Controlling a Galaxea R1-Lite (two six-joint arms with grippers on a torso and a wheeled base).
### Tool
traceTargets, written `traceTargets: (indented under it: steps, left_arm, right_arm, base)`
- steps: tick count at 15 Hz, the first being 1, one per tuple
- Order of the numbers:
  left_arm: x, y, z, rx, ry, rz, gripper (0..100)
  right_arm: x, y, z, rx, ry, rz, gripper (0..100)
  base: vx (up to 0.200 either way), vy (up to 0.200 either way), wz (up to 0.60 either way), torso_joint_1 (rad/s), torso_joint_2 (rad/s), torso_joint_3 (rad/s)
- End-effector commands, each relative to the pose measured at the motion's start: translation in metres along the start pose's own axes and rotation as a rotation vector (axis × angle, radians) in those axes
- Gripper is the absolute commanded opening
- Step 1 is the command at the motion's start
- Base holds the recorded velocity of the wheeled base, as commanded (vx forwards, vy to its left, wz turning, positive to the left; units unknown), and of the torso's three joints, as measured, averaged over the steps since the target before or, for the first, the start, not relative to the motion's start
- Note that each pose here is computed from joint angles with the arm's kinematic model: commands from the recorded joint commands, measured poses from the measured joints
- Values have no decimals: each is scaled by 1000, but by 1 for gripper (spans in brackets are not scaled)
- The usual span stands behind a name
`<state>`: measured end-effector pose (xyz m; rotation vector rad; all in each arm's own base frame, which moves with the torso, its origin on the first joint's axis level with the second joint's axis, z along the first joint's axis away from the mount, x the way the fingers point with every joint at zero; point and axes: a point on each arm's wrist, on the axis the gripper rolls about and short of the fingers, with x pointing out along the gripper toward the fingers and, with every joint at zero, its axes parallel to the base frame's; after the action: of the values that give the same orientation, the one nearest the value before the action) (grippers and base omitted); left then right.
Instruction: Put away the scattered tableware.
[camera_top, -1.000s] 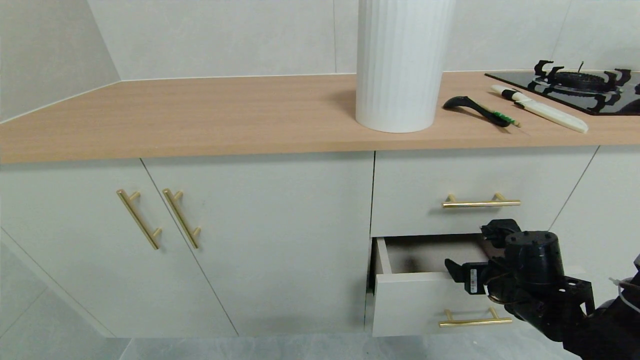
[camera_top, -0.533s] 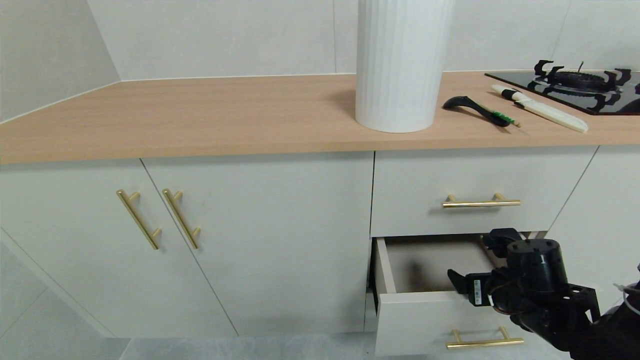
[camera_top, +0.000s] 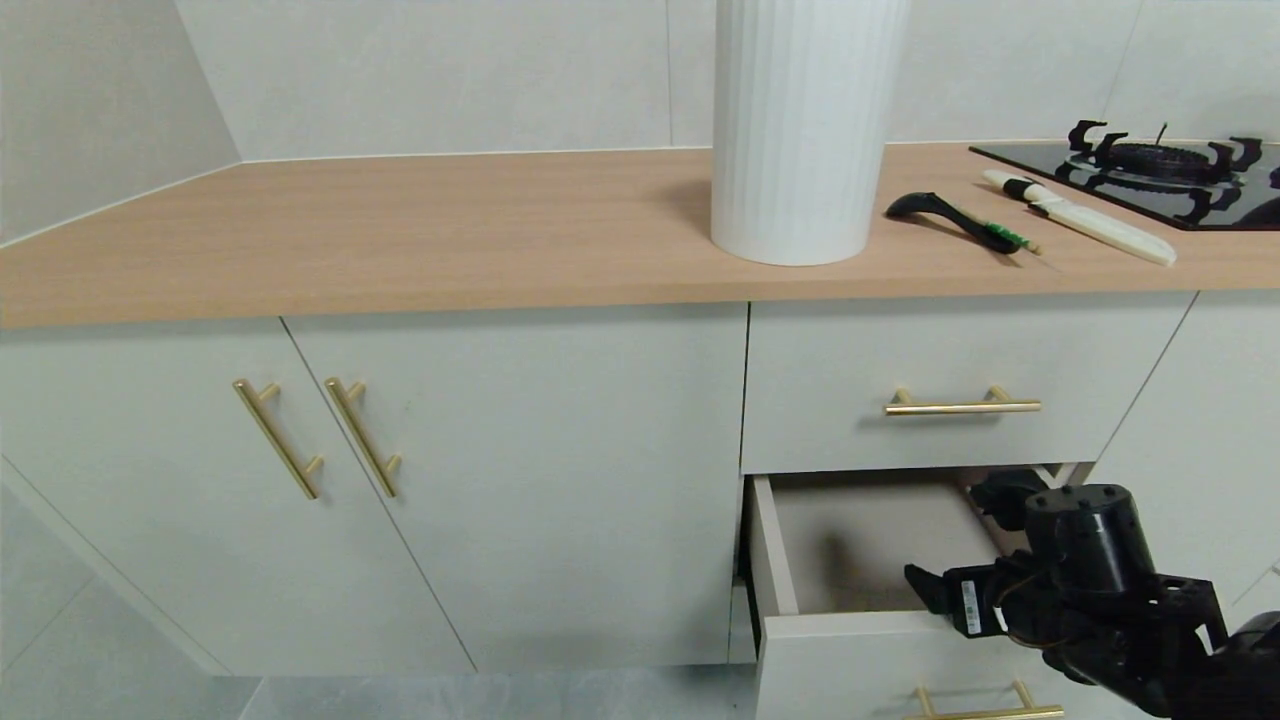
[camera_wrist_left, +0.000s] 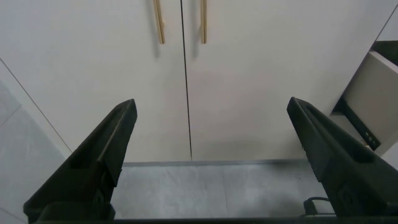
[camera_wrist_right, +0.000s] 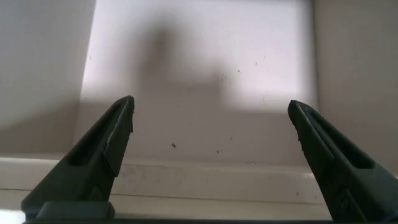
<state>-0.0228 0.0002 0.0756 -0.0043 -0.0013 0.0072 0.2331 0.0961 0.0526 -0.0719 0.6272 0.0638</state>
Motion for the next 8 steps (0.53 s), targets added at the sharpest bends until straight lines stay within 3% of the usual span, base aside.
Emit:
traceTargets:
  steps: [1,4,8]
  left_arm:
    - [0,0,0,0,1,0,100]
    - [0,0,0,0,1,-1,100]
    - [0,0,0,0,1,0,100]
  right_arm:
    - [-11,-1,8,2,-12,20,100]
    - [-22,-4,12,-24,90,23,100]
    - [-43,-8,17,-35,156,79,100]
  base:
    - [0,0,0,0,0,0]
    - [0,0,0,0,0,0]
    - [0,0,0,0,0,0]
